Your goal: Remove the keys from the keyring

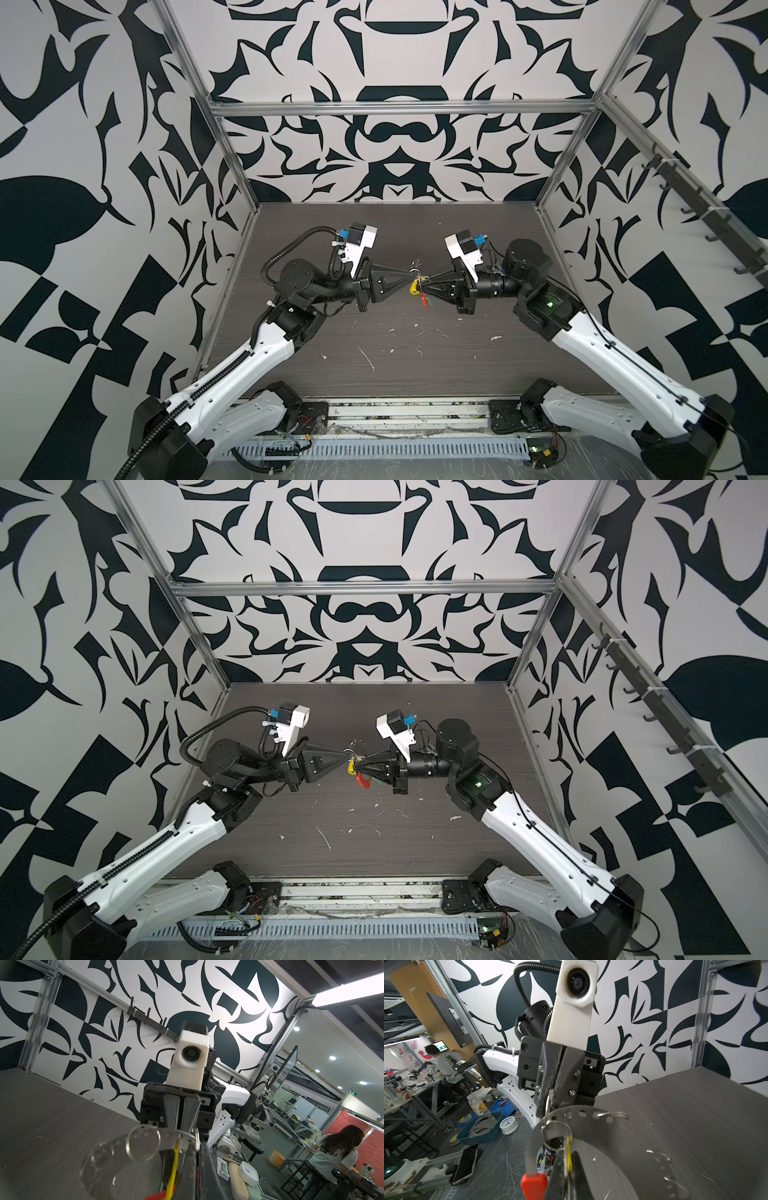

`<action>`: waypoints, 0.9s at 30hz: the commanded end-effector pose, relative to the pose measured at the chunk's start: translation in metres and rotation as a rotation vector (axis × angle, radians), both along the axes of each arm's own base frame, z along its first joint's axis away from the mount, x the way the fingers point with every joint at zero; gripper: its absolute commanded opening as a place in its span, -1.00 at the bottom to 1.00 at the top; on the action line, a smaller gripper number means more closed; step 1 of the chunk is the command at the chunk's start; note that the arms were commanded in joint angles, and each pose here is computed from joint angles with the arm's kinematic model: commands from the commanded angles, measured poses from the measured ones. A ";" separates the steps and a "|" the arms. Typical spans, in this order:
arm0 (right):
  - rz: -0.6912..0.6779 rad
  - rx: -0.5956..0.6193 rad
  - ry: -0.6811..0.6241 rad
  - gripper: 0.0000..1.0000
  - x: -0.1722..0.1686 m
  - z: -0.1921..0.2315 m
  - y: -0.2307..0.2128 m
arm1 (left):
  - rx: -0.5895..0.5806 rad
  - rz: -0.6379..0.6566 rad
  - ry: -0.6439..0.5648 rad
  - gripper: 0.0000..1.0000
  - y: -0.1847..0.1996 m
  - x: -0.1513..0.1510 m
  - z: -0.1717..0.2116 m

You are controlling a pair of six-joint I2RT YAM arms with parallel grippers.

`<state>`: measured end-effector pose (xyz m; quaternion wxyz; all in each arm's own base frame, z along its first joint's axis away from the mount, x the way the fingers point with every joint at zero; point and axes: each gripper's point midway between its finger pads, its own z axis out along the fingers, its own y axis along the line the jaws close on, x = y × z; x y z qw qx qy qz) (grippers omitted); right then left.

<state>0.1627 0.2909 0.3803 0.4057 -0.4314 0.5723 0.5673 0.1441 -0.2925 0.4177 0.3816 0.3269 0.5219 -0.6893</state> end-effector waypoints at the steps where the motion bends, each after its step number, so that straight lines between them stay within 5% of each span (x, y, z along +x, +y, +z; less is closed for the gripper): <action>1: -0.037 0.009 0.026 -1.00 0.011 0.004 -0.002 | -0.095 -0.054 -0.146 -1.00 0.015 -0.029 0.029; 10: 0.048 0.051 0.025 -1.00 -0.010 0.028 -0.006 | -0.044 -0.003 -0.127 -1.00 0.010 -0.017 0.019; 27: -0.075 0.009 0.045 -1.00 0.010 0.027 -0.007 | -0.034 0.009 -0.136 -1.00 0.010 -0.017 0.018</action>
